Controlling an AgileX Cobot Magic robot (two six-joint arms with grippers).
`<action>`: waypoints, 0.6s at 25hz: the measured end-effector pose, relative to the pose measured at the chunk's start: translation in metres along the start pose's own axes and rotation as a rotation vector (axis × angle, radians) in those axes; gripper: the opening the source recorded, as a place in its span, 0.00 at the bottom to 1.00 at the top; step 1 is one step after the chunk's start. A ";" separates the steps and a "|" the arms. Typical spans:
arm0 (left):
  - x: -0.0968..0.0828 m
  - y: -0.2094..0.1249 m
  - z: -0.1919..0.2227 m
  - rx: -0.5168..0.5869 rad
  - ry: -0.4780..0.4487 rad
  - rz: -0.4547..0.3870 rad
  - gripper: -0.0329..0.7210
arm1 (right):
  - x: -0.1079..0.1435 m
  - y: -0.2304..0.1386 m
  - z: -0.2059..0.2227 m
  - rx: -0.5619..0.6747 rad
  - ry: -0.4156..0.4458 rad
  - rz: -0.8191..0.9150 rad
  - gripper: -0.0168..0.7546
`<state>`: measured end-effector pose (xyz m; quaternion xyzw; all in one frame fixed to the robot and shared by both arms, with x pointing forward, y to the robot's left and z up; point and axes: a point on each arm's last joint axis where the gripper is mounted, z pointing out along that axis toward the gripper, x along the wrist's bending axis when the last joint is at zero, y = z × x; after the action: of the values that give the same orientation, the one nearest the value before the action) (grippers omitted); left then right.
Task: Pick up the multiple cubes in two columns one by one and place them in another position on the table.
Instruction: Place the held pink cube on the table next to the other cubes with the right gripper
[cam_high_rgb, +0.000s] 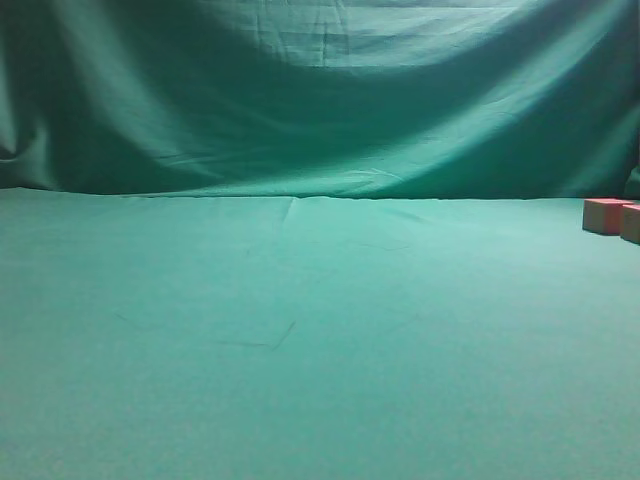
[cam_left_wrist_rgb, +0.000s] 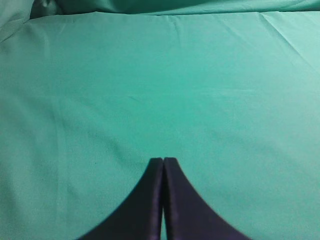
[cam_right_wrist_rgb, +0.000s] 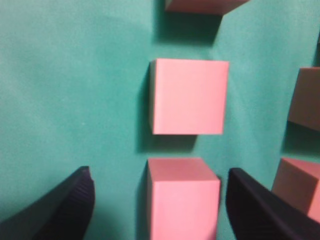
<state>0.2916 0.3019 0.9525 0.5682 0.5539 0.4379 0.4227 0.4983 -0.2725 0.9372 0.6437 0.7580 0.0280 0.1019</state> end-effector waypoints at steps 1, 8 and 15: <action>0.000 0.000 0.000 0.000 0.000 0.000 0.04 | 0.000 0.000 0.000 0.000 0.000 0.000 0.66; 0.000 0.000 0.000 0.000 0.000 0.000 0.04 | 0.000 0.001 0.000 -0.007 -0.001 0.000 0.45; 0.000 0.000 0.000 0.000 0.000 0.000 0.04 | 0.000 0.000 -0.001 0.005 -0.003 0.000 0.38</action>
<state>0.2916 0.3019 0.9525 0.5682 0.5539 0.4379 0.4227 0.4987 -0.2727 0.9381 0.6441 0.7578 0.0251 0.1013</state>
